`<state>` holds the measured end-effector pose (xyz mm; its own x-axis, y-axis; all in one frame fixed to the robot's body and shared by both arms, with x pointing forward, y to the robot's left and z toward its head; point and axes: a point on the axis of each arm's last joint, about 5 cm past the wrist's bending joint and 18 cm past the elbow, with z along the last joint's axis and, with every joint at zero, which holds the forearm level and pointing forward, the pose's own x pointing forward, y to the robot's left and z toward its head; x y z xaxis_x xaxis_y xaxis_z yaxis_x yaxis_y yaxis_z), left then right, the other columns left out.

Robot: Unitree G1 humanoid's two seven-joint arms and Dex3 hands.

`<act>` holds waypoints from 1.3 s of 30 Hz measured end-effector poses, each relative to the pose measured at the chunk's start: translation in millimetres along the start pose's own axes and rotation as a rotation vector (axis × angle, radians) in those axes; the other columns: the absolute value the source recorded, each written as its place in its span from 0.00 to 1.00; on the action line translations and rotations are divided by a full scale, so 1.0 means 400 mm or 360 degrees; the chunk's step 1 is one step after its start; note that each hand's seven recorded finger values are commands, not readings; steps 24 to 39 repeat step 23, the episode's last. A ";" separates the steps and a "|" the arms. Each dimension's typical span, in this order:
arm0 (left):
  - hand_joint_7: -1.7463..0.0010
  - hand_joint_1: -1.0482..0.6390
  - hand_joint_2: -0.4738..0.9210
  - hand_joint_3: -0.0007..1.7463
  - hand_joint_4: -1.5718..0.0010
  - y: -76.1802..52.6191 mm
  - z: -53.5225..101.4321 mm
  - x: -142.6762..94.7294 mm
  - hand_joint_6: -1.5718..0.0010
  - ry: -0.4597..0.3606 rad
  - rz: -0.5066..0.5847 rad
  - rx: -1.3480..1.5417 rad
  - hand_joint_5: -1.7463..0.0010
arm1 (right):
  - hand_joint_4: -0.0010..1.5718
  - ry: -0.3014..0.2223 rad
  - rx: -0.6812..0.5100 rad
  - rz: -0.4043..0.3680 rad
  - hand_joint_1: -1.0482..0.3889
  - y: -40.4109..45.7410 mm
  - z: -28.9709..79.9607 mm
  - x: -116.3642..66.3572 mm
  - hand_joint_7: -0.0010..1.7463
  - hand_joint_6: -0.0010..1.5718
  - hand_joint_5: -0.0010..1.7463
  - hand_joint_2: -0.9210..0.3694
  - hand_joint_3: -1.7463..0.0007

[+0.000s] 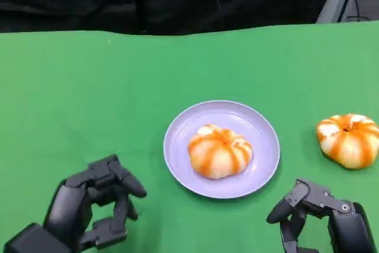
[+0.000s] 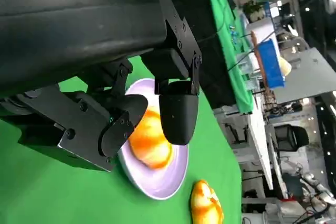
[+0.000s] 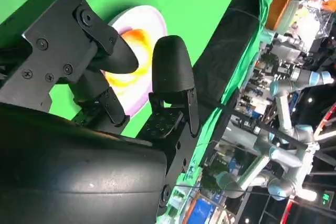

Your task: Grasp the bread from the table and place it into the plate.

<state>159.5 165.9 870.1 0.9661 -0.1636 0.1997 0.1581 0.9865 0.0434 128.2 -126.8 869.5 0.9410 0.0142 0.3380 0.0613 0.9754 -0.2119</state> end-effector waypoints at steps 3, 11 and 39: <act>0.10 0.61 0.65 0.76 0.49 0.001 0.000 -0.001 0.51 -0.0027 0.0002 0.0002 0.00 | 0.58 -0.0004 -0.0004 0.0001 0.76 -0.001 0.001 0.000 0.76 0.54 0.97 0.49 0.19; 0.09 0.61 0.65 0.76 0.48 -0.006 -0.011 -0.005 0.51 -0.0028 -0.0008 -0.0032 0.00 | 0.58 -0.0002 -0.0004 -0.0002 0.77 -0.003 0.000 0.000 0.76 0.54 0.97 0.50 0.18; 0.09 0.60 0.64 0.77 0.49 -0.005 -0.019 -0.006 0.52 -0.0021 -0.0045 -0.0044 0.00 | 0.57 0.0007 0.0012 -0.0006 0.76 -0.006 0.004 -0.009 0.77 0.54 0.99 0.49 0.20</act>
